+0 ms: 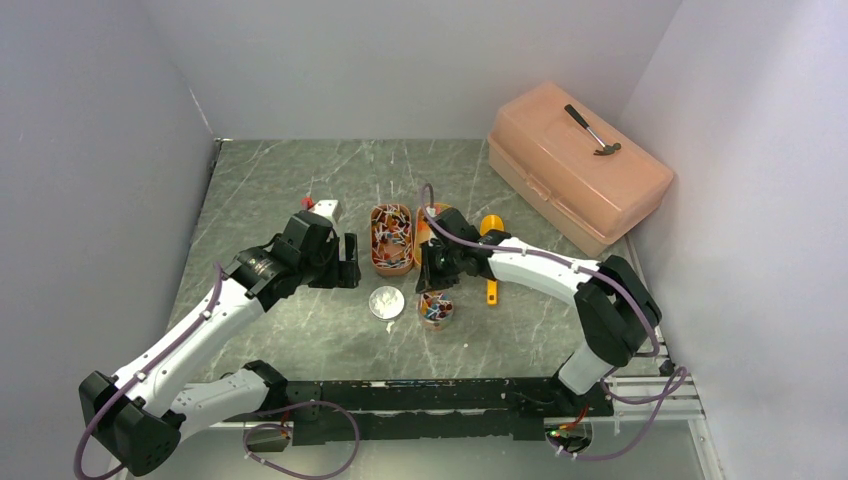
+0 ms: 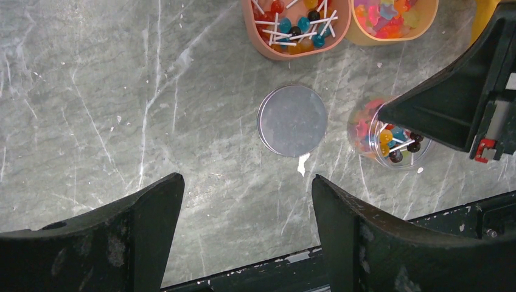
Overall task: Pack the candies
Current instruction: Adjust the fake candies in the packing bottle, then pick up the bottle lid at the center of the board.
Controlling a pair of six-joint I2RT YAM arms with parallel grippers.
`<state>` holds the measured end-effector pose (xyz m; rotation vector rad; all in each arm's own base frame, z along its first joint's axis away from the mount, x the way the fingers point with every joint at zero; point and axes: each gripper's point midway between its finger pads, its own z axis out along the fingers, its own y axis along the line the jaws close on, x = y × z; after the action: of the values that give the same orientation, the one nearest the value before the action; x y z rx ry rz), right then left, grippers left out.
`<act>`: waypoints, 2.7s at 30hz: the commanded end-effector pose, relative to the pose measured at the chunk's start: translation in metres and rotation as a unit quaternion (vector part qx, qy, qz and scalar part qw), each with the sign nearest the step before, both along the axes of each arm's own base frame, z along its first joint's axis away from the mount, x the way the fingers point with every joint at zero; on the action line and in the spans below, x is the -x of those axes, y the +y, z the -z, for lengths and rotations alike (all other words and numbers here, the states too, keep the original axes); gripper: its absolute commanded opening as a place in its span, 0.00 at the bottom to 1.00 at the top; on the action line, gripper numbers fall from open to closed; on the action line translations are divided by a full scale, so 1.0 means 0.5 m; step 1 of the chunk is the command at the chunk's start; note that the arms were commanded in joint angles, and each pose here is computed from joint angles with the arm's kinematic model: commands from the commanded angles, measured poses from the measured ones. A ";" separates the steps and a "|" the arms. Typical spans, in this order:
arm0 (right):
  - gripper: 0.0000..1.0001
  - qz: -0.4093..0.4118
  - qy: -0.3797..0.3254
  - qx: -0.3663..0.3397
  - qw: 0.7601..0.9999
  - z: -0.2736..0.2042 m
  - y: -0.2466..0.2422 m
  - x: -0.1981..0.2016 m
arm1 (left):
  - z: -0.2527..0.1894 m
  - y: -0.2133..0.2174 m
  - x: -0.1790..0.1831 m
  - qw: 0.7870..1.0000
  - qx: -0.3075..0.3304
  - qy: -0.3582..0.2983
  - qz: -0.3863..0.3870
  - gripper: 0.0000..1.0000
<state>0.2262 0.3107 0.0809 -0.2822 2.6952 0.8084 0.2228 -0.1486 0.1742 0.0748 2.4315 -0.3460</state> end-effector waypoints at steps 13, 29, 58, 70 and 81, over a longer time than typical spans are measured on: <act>0.00 0.032 -0.029 -0.012 0.999 -0.023 -0.034 -0.010 | -0.021 -0.023 -0.018 1.000 0.017 -0.009 0.007 0.83; 0.43 0.071 -0.152 -0.007 0.986 -0.188 -0.130 -0.021 | 0.087 -0.123 -0.033 0.992 0.000 0.115 0.045 0.93; 0.70 0.104 -0.167 0.019 0.980 -0.168 -0.254 0.039 | 0.243 -0.171 -0.018 0.967 -0.141 0.212 -0.006 0.93; 0.71 0.107 -0.162 0.019 0.981 -0.161 -0.250 0.032 | 0.272 -0.170 -0.002 0.963 -0.139 0.230 -0.005 0.94; 0.71 0.109 -0.158 0.022 0.981 -0.158 -0.248 0.028 | 0.297 -0.181 0.000 0.961 -0.137 0.241 0.012 0.94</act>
<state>0.2035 0.1845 0.1528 -0.1195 2.4328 0.5783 0.2228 -0.2332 0.0290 0.1359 2.9493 -0.0018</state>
